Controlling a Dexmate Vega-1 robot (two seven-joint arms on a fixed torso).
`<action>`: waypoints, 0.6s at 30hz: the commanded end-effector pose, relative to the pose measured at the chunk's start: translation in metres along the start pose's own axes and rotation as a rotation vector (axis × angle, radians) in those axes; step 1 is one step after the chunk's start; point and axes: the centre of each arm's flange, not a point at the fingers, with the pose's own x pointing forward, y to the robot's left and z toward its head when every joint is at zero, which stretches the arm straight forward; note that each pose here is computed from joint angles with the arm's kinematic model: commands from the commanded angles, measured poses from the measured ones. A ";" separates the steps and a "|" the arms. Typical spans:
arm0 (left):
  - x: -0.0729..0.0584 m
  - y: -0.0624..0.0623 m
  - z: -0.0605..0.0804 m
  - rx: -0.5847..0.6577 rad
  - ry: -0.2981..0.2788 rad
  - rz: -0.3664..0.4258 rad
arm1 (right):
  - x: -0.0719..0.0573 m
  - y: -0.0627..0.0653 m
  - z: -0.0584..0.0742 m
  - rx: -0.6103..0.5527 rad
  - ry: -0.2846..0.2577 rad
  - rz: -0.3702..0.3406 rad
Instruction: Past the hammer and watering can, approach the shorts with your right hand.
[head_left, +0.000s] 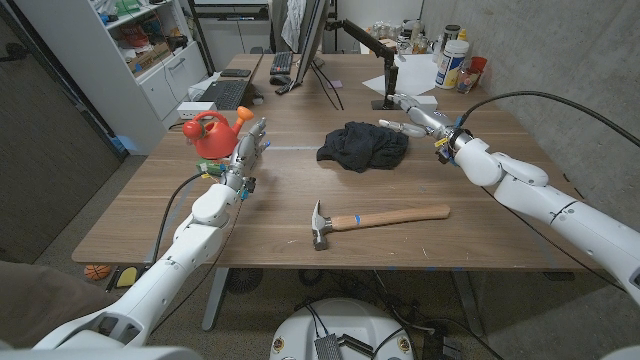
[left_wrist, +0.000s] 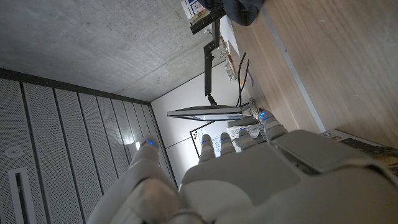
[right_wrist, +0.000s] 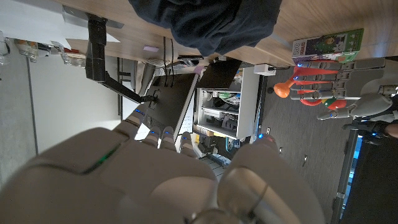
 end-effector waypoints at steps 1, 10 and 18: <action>-0.004 -0.002 0.002 0.005 0.002 0.002 | 0.013 -0.002 0.006 -0.101 -0.076 0.026; -0.010 -0.002 0.002 0.006 0.007 0.013 | 0.019 -0.001 0.015 -0.120 -0.119 0.047; -0.013 0.001 0.002 0.006 0.011 0.017 | 0.024 0.002 0.017 -0.131 -0.136 0.064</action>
